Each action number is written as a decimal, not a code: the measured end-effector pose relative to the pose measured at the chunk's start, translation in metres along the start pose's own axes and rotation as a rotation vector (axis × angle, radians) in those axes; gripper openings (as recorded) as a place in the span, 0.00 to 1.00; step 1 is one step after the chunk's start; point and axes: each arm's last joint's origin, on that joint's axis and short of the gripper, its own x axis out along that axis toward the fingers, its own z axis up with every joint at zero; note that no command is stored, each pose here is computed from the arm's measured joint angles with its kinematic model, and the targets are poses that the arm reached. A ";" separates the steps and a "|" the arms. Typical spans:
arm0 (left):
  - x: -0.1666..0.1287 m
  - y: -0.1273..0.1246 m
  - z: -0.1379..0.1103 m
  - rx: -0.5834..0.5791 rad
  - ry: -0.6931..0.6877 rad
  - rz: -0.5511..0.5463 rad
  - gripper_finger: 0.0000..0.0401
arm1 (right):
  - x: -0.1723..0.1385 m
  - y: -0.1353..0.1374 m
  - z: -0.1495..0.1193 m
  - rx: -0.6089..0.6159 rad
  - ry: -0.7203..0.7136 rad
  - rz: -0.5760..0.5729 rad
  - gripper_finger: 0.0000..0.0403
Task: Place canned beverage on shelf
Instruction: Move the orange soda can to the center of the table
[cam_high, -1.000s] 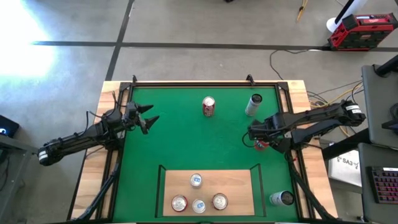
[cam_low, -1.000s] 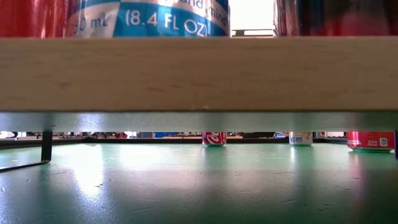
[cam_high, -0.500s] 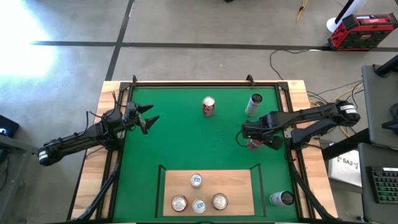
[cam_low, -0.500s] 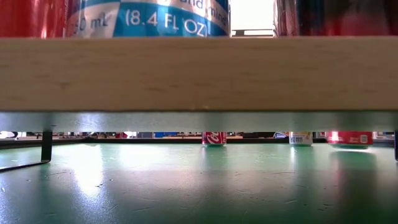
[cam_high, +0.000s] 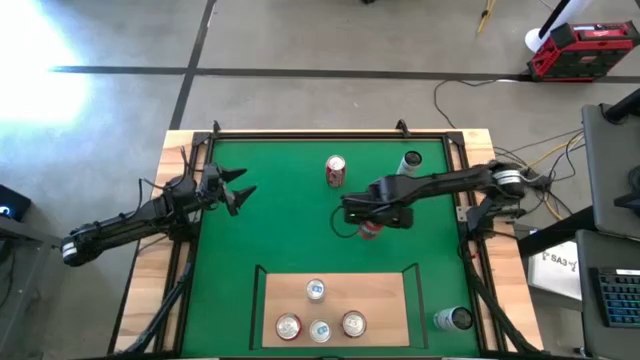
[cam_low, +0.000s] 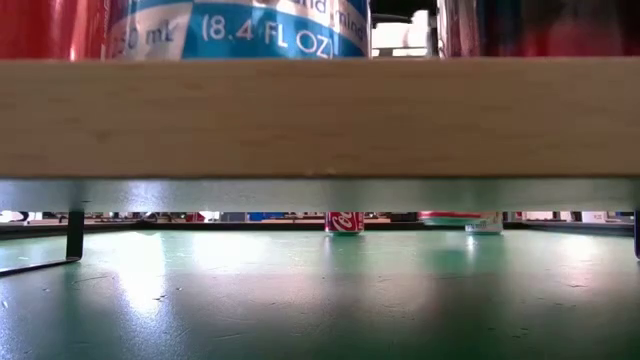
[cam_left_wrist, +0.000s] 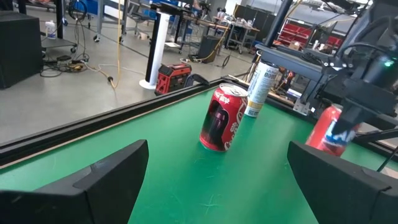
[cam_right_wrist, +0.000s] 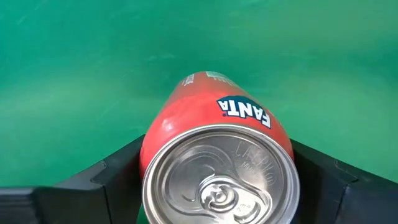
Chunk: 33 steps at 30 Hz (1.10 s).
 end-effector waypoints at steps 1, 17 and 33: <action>0.000 0.000 0.000 0.000 0.000 0.000 0.92 | 0.001 0.008 -0.001 -0.040 0.002 -0.001 0.73; 0.000 0.000 0.000 0.000 0.000 0.001 0.92 | 0.008 0.091 -0.013 -0.572 0.024 0.024 0.73; 0.000 0.000 0.000 0.000 0.000 0.001 0.92 | 0.013 0.139 -0.023 -0.774 -0.020 0.121 0.76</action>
